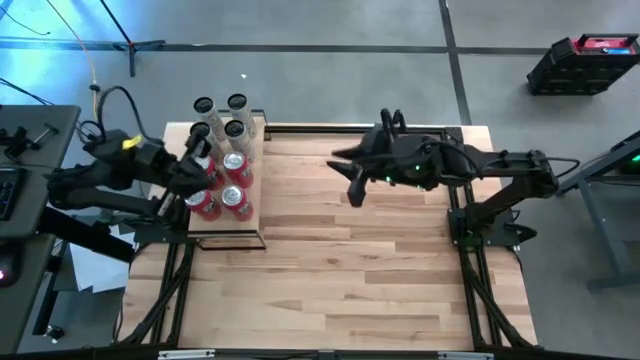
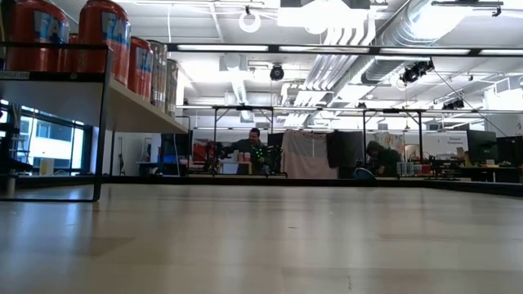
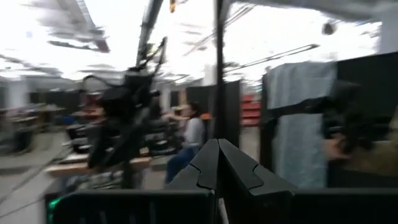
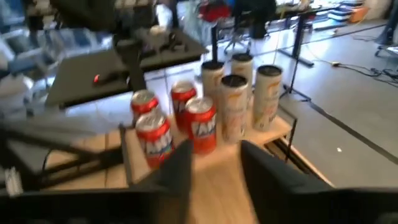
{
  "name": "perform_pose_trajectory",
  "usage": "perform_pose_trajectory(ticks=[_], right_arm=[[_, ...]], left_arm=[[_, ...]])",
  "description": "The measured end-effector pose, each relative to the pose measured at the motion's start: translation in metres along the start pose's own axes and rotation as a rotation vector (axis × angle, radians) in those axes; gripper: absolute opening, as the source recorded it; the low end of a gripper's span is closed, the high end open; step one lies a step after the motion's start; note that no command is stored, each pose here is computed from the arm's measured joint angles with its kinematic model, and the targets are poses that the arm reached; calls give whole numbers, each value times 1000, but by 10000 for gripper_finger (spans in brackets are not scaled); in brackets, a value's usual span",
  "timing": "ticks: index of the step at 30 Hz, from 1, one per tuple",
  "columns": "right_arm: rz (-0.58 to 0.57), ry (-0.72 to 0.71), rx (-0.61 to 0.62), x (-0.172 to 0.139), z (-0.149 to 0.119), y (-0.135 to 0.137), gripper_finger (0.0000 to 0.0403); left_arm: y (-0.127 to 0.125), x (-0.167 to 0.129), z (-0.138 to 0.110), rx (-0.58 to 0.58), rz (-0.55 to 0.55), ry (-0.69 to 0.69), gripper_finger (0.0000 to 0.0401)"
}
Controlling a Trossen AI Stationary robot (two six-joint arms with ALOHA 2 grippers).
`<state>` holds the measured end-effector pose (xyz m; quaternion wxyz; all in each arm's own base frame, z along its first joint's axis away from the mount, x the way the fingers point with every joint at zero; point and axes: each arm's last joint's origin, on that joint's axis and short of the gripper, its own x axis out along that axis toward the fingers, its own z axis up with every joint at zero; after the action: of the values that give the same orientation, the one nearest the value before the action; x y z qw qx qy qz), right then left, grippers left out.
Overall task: Place canned beverage on shelf
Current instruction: Return to Home Position
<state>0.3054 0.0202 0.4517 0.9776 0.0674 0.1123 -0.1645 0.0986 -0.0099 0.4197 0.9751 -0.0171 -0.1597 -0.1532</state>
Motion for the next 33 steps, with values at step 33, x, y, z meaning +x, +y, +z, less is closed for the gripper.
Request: perform_pose_trajectory(ticks=[33], right_arm=[[134,-224,56,-86,-174,-69,9]], left_arm=[[-35,12,-31,-210,-246,54,1]])
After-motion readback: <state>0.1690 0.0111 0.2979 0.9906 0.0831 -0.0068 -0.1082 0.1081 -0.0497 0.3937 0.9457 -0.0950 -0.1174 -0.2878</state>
